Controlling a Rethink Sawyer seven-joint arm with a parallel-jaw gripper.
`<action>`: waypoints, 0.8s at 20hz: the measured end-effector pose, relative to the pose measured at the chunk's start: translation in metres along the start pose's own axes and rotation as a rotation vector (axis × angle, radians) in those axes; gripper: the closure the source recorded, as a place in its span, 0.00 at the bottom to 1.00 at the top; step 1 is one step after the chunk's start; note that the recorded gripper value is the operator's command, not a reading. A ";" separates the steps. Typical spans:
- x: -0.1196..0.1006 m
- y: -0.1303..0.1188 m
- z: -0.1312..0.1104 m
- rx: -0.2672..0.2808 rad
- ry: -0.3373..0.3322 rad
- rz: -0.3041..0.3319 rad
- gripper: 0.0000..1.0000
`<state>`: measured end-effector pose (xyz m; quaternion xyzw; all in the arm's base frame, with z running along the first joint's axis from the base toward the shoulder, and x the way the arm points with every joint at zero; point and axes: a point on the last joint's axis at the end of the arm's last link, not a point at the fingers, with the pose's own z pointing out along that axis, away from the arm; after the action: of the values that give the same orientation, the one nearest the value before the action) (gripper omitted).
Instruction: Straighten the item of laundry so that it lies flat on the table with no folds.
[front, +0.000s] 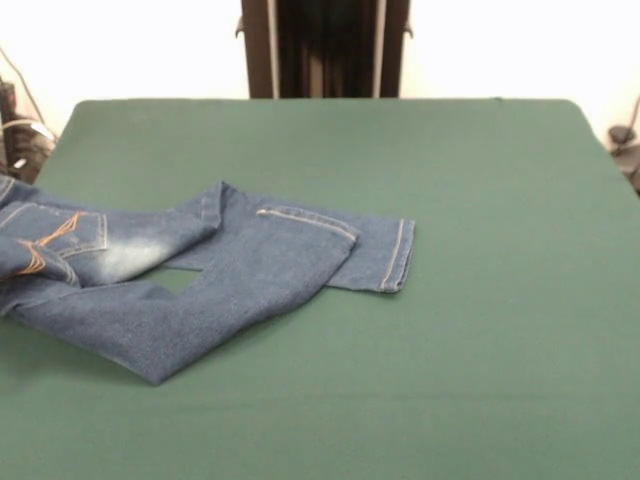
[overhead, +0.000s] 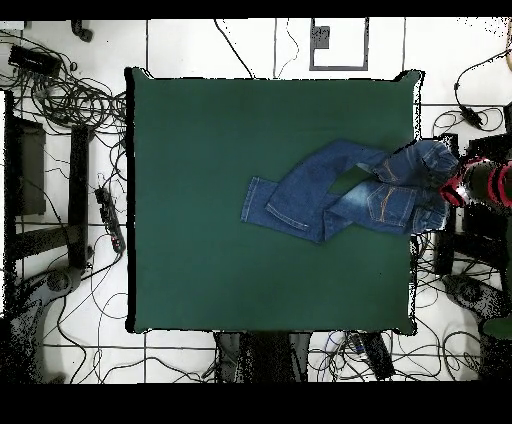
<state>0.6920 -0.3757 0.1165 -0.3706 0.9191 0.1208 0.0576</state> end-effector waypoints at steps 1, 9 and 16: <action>-0.004 0.001 -0.003 0.004 0.004 -0.006 0.00; -0.063 0.021 -0.051 0.078 0.045 -0.088 0.00; -0.138 0.051 -0.097 0.171 0.055 -0.134 0.00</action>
<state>0.7545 -0.2740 0.2460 -0.4280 0.9005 0.0274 0.0717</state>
